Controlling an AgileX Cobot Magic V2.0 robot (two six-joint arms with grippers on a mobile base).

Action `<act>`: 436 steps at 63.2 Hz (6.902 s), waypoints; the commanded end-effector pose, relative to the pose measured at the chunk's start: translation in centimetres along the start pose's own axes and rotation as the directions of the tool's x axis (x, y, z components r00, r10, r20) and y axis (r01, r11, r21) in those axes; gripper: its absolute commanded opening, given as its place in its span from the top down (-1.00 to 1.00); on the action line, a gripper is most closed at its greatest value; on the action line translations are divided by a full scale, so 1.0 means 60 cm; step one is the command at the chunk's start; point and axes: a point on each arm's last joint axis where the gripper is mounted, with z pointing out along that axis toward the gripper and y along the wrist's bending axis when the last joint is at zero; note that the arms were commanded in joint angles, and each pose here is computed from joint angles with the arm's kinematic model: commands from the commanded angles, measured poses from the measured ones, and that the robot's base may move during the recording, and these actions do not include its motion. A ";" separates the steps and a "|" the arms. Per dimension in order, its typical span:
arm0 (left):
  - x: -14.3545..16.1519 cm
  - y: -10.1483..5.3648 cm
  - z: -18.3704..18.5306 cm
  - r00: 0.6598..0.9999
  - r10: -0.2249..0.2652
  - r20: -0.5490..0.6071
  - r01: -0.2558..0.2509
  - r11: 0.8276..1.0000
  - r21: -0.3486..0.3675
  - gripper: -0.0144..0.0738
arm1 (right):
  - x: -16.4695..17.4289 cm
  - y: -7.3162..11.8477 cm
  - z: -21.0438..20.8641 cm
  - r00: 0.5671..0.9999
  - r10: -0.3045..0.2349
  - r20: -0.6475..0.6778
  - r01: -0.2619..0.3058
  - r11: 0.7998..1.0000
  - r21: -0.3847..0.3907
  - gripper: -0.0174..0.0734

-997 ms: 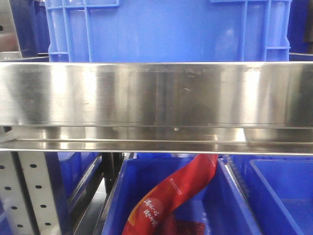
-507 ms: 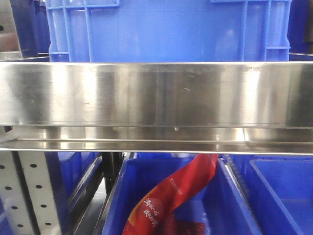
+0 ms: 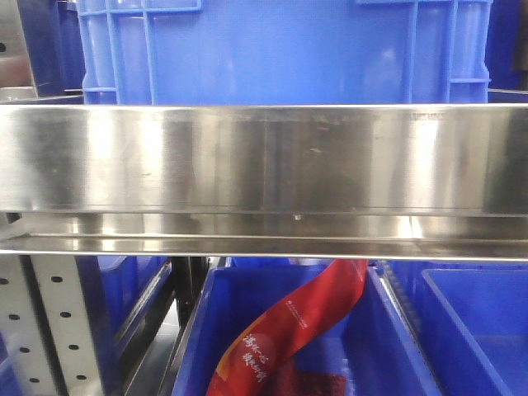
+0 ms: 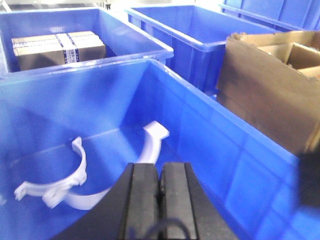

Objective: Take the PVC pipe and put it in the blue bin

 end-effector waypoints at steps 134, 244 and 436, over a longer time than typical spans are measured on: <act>0.215 0.043 -0.261 0.926 -0.003 0.378 0.045 0.994 -0.102 0.92 | 0.192 -0.018 -0.200 0.912 -0.076 0.403 0.000 0.983 0.185 0.99; 0.215 0.043 -0.261 0.926 -0.003 0.378 0.045 0.994 -0.102 0.92 | 0.531 -0.046 -0.246 0.921 -0.112 0.373 -0.101 0.857 0.506 0.99; 0.562 0.090 -0.328 0.912 0.148 0.382 0.051 0.884 -0.464 0.92 | 0.531 -0.046 -0.247 0.919 -0.115 0.378 -0.101 0.857 0.506 0.99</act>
